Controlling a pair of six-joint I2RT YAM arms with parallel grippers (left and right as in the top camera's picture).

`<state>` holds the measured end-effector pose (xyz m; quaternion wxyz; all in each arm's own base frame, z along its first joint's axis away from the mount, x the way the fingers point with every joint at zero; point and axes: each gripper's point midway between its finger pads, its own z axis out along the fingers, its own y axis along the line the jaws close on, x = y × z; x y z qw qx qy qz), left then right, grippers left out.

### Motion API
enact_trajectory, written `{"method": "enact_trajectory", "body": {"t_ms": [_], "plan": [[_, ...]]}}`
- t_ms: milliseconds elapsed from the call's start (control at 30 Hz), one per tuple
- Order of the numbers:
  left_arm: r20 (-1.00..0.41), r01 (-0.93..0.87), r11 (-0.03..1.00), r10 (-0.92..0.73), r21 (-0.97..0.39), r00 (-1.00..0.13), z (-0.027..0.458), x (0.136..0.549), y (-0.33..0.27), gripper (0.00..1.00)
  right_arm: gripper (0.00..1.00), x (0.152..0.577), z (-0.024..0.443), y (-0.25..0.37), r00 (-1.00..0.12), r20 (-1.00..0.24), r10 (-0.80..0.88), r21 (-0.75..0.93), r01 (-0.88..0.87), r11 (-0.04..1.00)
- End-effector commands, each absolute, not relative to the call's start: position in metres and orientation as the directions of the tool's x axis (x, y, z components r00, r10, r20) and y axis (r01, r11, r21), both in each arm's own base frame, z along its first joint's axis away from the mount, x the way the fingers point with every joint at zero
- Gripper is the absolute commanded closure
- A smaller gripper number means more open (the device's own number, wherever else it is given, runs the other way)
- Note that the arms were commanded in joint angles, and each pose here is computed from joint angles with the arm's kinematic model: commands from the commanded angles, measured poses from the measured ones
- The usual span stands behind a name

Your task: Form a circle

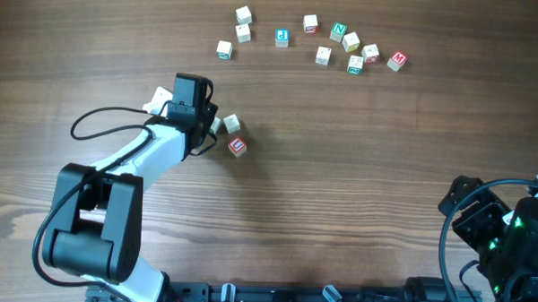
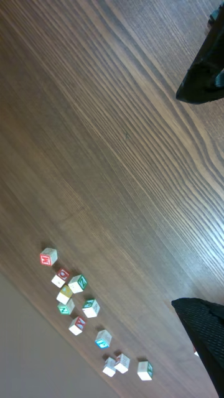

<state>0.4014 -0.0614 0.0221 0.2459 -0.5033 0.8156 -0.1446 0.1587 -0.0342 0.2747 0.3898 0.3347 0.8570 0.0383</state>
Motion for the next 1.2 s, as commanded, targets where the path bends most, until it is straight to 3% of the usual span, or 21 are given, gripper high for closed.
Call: {"method": "enact_trajectory", "body": {"t_ms": [0,1167], "plan": [[-0.265,-0.74,0.475,-0.88,-0.477,-0.395,0.0212,0.3987,-0.0629,0.96,0.0,0.1585,0.2765,-0.0349,-0.46,-0.648,0.607,0.333,0.545,0.769],[-0.25,-0.735,0.475,-0.88,-0.484,-0.404,0.0212,0.3988,-0.0663,0.96,0.0,0.1584,0.2765,-0.0349,-0.461,-0.647,0.607,0.333,0.545,0.769]]}}
